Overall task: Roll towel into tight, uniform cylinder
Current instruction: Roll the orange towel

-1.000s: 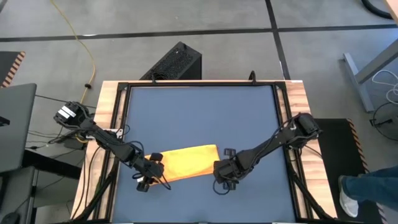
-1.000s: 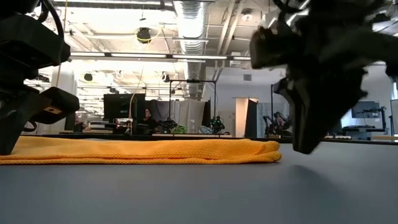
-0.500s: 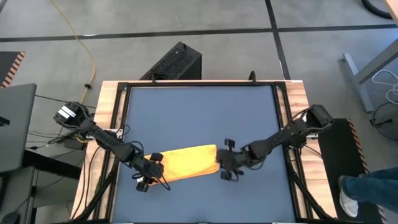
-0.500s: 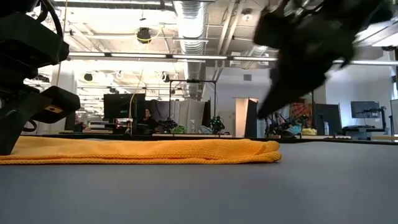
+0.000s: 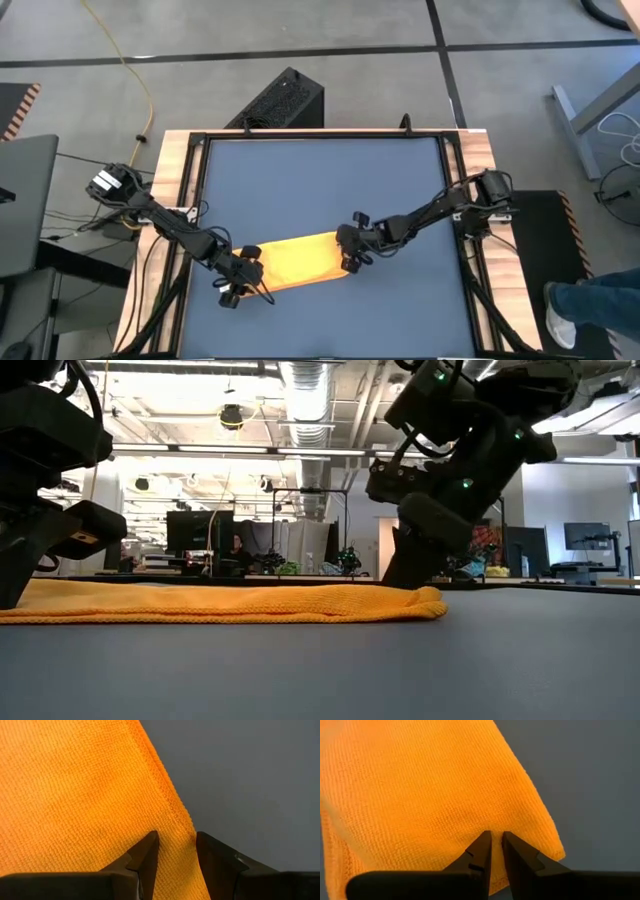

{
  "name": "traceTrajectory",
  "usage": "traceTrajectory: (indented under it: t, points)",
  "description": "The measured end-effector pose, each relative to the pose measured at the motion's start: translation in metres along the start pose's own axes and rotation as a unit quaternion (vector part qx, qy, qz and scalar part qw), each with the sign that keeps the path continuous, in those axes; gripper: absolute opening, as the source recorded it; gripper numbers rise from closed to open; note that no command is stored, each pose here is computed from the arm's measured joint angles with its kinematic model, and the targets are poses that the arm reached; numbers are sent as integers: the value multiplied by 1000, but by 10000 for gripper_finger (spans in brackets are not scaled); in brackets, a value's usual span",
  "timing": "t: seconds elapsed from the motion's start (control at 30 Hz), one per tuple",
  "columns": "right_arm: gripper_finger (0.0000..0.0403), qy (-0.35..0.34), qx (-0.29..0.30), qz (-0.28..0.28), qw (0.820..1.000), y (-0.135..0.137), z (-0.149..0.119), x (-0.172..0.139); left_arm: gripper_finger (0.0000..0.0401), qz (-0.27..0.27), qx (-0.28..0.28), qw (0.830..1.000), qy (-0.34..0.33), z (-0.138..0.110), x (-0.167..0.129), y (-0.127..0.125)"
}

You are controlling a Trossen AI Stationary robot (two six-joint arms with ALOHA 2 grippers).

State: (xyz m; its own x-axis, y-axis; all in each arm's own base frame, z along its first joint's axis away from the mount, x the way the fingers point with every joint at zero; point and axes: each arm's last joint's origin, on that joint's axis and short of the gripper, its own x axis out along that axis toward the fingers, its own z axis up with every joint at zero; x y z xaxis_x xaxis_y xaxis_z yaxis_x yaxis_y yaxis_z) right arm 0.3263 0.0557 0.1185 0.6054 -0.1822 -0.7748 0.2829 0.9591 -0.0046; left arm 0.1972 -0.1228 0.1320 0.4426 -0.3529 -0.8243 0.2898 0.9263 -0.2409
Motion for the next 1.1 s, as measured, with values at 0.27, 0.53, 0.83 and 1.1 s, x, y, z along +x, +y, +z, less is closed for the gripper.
traceTrajectory:
  t: [0.27, 0.53, 0.83, 1.1]
  points:
    - [76, -18, -13, -76, 997, -5, 1, -11, 128, 5, -12, 1000, 17, -3, 0, 1]
    - [76, -41, -15, -41, 998, 0, 9, -27, 128, 5, -1, 1000, 7, 2, -1, -1]
    - [76, -94, -21, 46, 994, 29, 15, -51, 128, 8, 18, 1000, 0, 9, -3, -3]
    - [76, -70, -34, 46, 996, 42, -2, -25, 128, 16, 11, 1000, 3, 8, -3, -2]
